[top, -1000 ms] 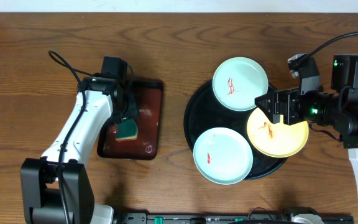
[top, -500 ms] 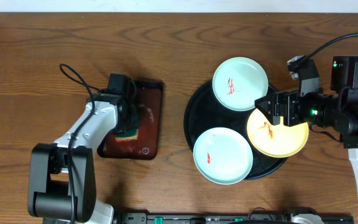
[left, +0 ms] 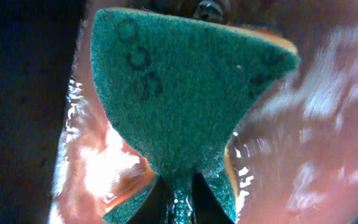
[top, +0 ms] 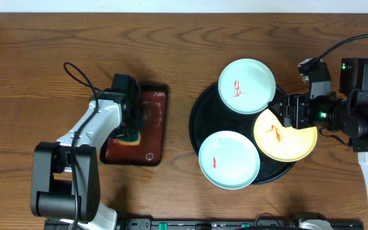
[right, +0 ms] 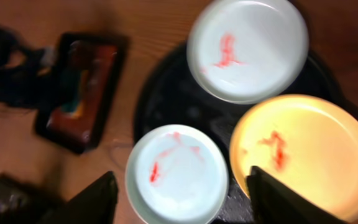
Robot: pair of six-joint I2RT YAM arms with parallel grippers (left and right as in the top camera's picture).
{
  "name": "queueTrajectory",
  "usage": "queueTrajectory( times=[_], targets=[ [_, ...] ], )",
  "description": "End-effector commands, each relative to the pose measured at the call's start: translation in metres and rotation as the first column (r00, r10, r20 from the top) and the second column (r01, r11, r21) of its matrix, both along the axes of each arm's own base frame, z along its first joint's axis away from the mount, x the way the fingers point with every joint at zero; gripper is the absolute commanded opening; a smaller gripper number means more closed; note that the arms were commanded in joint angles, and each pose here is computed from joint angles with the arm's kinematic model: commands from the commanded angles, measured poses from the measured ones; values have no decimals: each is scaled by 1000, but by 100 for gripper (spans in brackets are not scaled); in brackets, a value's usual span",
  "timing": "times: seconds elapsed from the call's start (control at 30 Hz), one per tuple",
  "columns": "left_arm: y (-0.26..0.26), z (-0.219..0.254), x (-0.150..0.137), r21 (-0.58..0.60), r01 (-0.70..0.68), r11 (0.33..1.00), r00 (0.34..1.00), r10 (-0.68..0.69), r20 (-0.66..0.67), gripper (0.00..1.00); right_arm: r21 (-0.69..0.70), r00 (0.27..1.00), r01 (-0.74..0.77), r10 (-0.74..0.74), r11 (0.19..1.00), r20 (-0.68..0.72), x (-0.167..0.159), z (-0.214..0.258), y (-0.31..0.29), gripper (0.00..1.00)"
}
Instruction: Clean dirty plates on tray and stack at the side
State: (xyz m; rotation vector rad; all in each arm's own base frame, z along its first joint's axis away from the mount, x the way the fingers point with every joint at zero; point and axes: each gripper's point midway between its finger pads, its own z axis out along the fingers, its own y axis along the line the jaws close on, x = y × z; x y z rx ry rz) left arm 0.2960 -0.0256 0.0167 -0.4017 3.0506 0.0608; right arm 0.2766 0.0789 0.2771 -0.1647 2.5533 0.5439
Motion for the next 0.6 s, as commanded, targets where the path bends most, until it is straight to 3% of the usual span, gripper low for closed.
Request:
queueTrajectory(
  times=[0.0, 0.23, 0.43, 0.57],
  targets=[
    [-2, 23, 13, -11, 24, 1000, 1000, -24, 21, 7, -85, 984, 168, -172, 982, -53, 6, -11, -27, 59],
    [-4, 89, 27, -16, 48, 999, 993, -45, 113, 8, -119, 965, 145, -167, 982, -200, -1, -53, -23, 44],
    [-21, 130, 23, -113, 86, 990, 975, -60, 213, 7, -347, 864, 324, -425, 880, -270, 0, -98, -71, 41],
    [-42, 147, 17, -168, 144, 975, 959, -96, 267, 8, -385, 811, 376, -500, 843, -303, 6, -115, -92, 39]
  ],
)
